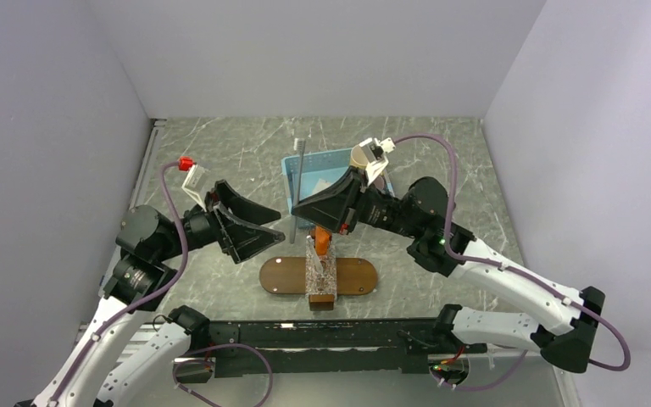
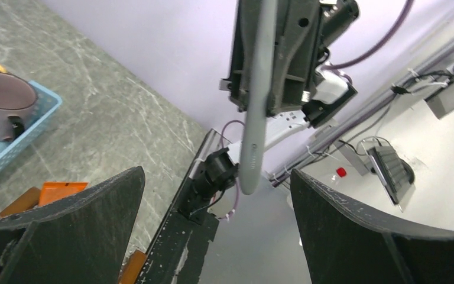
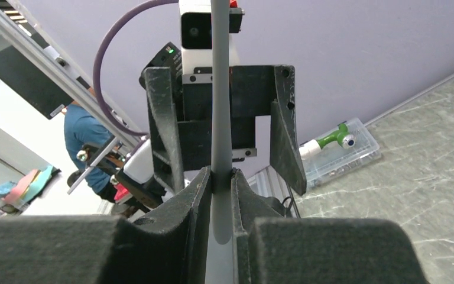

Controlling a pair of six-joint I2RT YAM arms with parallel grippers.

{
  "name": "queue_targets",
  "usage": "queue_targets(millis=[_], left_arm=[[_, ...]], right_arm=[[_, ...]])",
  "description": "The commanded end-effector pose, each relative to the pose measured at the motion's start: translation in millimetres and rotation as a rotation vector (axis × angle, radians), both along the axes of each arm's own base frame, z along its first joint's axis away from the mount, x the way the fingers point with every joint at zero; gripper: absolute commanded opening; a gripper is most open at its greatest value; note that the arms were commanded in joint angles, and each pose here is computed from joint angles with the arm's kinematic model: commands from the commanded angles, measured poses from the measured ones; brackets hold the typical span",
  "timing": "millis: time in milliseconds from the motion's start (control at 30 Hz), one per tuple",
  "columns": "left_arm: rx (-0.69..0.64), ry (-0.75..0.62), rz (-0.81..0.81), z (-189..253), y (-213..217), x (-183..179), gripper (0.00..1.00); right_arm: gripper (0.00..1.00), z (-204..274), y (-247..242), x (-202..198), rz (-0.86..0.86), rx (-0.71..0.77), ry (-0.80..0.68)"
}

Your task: Prepare toiletry sets of a toothbrush and toothpaste on the tray

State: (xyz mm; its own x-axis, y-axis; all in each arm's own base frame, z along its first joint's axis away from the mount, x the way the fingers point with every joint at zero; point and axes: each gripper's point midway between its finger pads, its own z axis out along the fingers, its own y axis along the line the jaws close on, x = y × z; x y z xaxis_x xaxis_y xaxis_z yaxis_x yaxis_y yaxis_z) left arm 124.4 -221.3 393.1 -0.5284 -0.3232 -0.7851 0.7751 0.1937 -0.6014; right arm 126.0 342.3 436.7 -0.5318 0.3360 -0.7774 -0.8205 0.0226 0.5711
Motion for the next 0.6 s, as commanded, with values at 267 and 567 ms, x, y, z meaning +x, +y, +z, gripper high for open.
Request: queue_targets(millis=[267,567], left_arm=[[-0.103,-0.092,-0.22,17,-10,-29,0.93],[-0.086,-0.102,-0.23,11,-8,-34,0.59]], right_arm=[[0.0,19,23,4,0.059,0.119,0.021],[0.0,17,24,10,0.026,0.116,0.033]])
